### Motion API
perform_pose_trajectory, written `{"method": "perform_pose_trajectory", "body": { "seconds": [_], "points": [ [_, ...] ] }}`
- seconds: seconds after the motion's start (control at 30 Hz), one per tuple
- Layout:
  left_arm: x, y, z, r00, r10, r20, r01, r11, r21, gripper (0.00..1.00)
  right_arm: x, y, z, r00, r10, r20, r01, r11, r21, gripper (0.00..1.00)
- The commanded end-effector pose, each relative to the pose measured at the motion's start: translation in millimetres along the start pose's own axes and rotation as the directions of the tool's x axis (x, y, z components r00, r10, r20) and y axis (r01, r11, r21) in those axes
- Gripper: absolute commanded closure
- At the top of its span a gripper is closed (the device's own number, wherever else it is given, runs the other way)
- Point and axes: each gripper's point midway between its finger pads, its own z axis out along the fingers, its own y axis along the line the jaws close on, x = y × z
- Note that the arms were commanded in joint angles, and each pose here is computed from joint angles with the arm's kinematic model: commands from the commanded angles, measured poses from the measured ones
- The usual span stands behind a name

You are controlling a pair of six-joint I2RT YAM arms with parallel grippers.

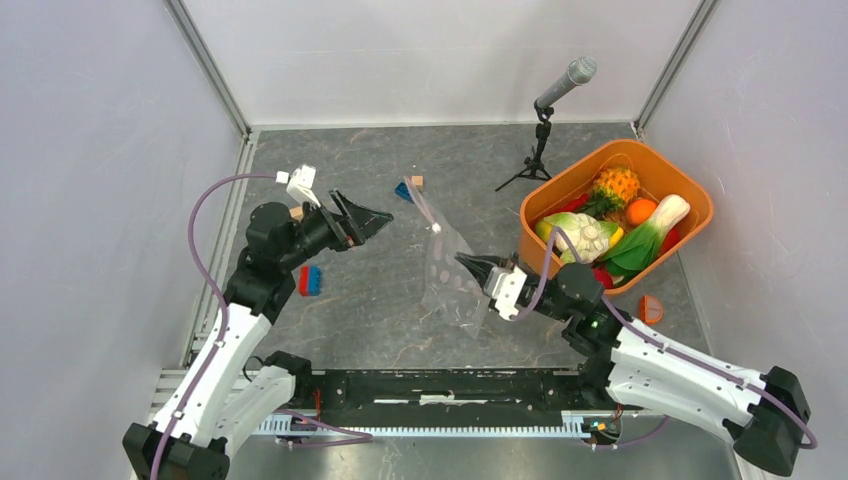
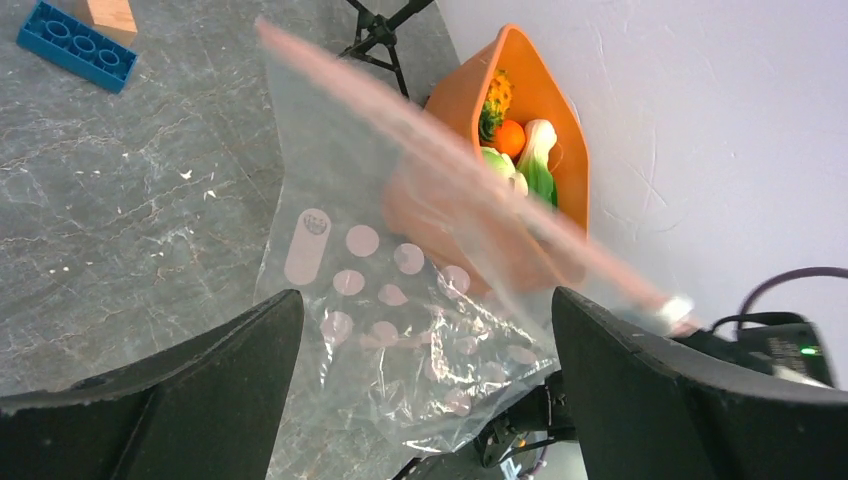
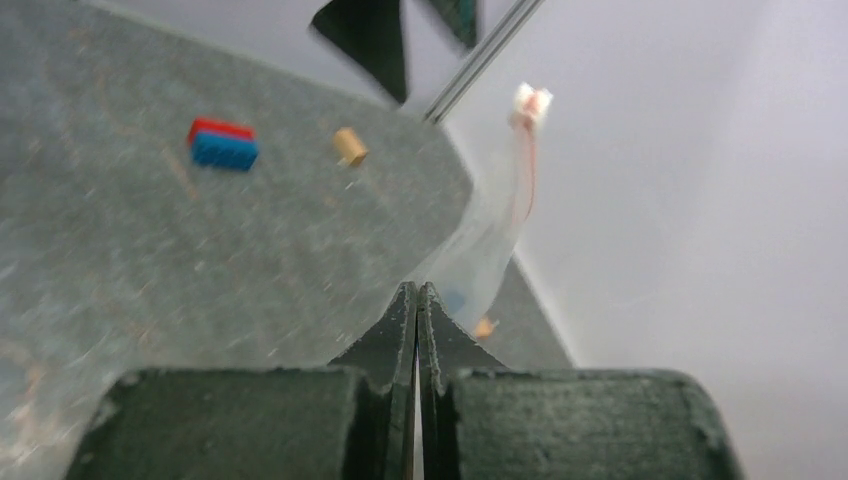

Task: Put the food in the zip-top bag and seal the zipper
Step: Pick up the zipper food storage bag at the center of the board.

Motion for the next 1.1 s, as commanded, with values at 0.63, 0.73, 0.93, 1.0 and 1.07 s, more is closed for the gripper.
{"method": "perform_pose_trajectory", "body": {
  "seconds": [0.63,0.73,0.93,1.0,1.07],
  "points": [
    [70.0,56.3,17.6,0.983,-0.179,-0.043,0.178,0.984,-0.033,0.00,53.0,87.1,-47.7,0.944,0.330,0.006,-0.329,0.941,-0.079,1.00],
    [78.6,54.3,27.6,0.980,-0.186,-0.075,0.184,0.982,-0.040,0.00,56.1,98.2,-50.7,0.926,0.378,0.000,-0.376,0.920,-0.106,1.00],
    [101.6,57.5,51.8,0.958,-0.263,-0.116,0.250,0.961,-0.119,0.00,59.9,100.2,-54.8,0.919,0.395,-0.003,-0.394,0.915,-0.091,1.00],
    [109.6,55.7,57.3,0.955,-0.266,-0.129,0.250,0.960,-0.129,0.03,61.9,99.9,-55.9,0.920,0.391,-0.010,-0.391,0.917,-0.085,1.00],
    [117.7,54.6,62.0,0.954,-0.264,-0.143,0.245,0.960,-0.135,0.04,64.9,100.5,-57.4,0.921,0.388,-0.020,-0.388,0.918,-0.078,1.00]
  ]
}}
